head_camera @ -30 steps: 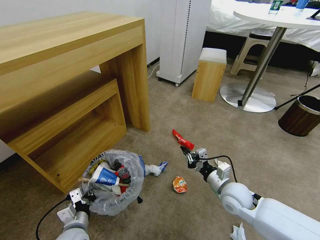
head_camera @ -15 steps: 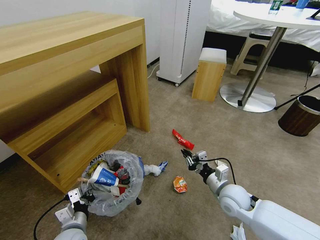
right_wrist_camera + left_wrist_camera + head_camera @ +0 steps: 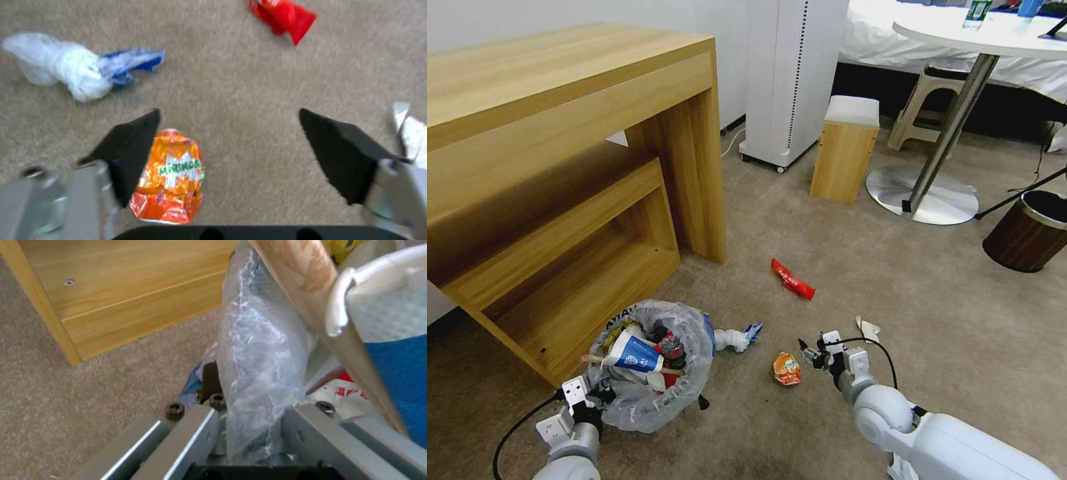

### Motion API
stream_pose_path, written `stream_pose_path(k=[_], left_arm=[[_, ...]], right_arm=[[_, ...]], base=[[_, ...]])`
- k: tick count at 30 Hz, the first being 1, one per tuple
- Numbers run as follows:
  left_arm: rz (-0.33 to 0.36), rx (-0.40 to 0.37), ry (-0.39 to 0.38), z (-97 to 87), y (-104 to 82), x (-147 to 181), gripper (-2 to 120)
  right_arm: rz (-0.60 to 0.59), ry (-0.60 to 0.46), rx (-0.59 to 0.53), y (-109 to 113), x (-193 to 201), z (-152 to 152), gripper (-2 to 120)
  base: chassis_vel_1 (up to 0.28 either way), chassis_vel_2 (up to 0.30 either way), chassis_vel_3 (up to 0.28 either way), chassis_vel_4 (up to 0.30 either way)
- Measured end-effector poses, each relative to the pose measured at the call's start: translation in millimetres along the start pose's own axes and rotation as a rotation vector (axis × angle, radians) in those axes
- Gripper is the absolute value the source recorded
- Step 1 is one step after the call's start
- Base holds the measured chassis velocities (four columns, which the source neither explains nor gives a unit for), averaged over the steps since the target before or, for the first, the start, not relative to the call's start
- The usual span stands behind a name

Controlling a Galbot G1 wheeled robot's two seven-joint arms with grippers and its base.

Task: Pick up the trash bin and place the garbage on the floor into it.

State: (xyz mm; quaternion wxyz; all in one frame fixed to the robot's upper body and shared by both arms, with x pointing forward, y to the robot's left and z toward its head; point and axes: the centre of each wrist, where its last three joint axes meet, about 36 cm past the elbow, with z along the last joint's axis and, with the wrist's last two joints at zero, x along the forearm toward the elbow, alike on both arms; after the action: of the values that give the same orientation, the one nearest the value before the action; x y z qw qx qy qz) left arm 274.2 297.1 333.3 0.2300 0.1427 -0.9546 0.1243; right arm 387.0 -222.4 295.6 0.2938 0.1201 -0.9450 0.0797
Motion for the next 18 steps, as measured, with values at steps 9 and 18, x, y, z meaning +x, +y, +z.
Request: stream_pose_path(k=[9,18], left_arm=[[0.006,-0.001,0.006,3.4,-2.2,-5,1],[0.010,-0.003,0.013,6.3,-2.7,-7,1]], right_arm=[[0.008,0.063,0.016,17,-23,15,94],[0.001,0.087,0.033,31,-34,21,86]], base=[[0.000,0.000,0.000,0.000],[0.000,0.000,0.000,0.000]])
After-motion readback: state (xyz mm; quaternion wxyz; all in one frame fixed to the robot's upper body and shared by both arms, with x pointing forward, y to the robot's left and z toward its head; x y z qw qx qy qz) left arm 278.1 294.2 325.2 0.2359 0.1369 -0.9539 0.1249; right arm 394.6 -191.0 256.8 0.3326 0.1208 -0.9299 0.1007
